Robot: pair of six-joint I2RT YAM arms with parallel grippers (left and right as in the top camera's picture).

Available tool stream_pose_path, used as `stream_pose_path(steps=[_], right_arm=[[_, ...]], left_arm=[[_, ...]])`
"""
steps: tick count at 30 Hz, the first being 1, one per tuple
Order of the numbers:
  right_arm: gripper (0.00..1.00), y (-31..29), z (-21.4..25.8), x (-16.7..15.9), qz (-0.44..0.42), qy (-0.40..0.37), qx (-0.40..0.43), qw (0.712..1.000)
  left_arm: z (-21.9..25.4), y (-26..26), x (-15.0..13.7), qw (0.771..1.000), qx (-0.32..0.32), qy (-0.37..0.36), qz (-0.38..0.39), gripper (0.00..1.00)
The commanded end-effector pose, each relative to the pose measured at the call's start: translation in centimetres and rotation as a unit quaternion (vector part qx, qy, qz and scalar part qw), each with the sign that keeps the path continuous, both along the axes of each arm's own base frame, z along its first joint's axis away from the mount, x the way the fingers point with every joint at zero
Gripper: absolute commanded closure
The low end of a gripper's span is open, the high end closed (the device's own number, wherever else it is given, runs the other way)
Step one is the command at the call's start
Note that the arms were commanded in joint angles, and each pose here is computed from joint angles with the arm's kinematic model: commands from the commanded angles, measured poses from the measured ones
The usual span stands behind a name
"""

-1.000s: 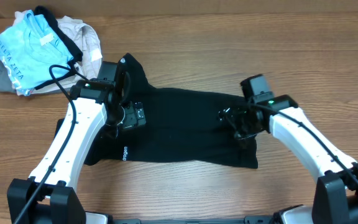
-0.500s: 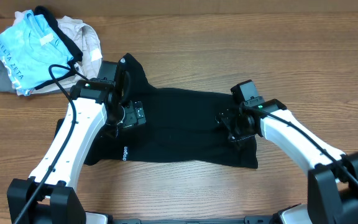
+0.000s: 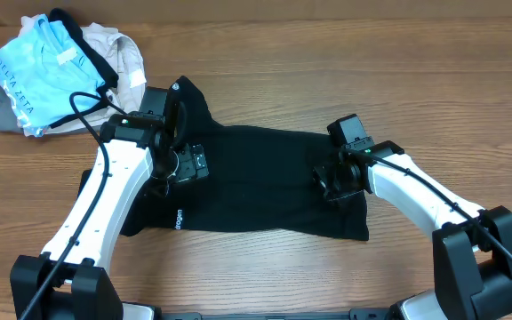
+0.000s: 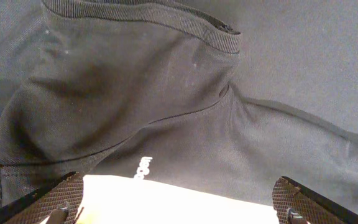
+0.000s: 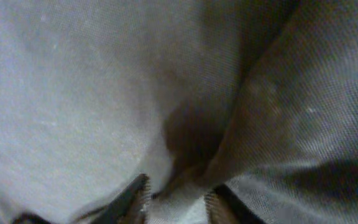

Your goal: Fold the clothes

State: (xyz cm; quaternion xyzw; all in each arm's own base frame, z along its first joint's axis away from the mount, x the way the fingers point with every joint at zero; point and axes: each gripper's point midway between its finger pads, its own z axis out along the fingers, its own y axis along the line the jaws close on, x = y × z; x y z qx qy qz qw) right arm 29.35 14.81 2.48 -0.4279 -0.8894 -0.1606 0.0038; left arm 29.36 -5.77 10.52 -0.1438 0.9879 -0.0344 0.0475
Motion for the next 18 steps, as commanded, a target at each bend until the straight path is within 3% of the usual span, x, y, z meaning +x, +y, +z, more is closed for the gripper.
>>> stream_pose_path(steps=[1, 3, 5, 18], right_arm=[[0.77, 0.0, 0.0, 0.3, -0.004, -0.005, -0.001, 1.0], [0.89, -0.2, 0.0, 0.7, -0.007, -0.012, -0.003, 1.0], [0.94, -0.3, 0.0, 1.1, -0.009, -0.021, -0.008, 1.0], [0.96, 0.1, 0.6, 3.1, -0.013, -0.066, -0.002, 0.998]], left_arm=[[-0.4, 0.2, 0.0, 1.0, 0.008, 0.005, 0.003, 0.0], [-0.4, 0.2, 0.0, 1.0, 0.008, 0.005, 0.003, 0.0], [-0.4, 0.2, 0.0, 1.0, 0.008, 0.004, 0.003, 0.0], [-0.4, 0.2, 0.1, 1.0, 0.009, 0.002, 0.003, 0.0]])
